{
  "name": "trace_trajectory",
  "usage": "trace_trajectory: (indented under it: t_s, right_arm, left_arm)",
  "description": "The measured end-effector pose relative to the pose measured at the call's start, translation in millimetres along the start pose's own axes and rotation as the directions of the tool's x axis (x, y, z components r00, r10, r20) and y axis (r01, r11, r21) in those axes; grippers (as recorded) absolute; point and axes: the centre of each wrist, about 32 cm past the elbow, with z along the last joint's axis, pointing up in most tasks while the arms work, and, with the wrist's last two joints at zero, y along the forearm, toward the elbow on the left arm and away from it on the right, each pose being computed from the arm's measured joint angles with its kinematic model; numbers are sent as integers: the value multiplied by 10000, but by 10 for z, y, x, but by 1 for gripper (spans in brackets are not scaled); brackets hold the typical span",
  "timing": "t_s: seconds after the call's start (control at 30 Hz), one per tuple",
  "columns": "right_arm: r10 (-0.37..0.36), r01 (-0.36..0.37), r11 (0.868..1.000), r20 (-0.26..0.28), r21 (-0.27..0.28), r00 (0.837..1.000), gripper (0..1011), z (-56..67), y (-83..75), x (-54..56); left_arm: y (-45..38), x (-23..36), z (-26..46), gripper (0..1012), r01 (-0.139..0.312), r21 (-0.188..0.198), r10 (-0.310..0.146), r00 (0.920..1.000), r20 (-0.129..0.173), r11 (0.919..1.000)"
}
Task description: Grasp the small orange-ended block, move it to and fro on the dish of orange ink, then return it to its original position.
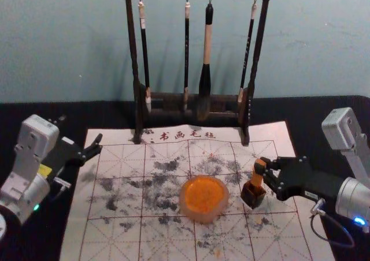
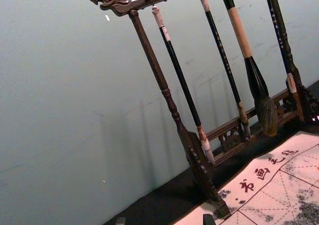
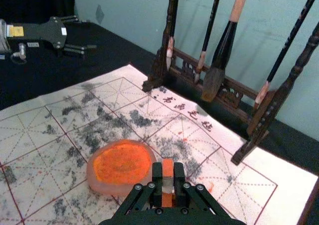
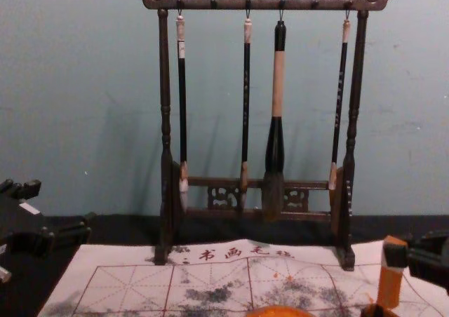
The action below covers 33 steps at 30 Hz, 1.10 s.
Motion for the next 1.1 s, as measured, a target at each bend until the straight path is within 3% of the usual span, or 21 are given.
trace_trajectory:
  t_s: [1.1]
  right_arm:
    - [160, -193, 9979, -525, -626, 9985, 92, -218, 134, 50]
  left_arm:
    - [0, 0, 0, 1001, 0, 0, 0, 10000, 0, 10000]
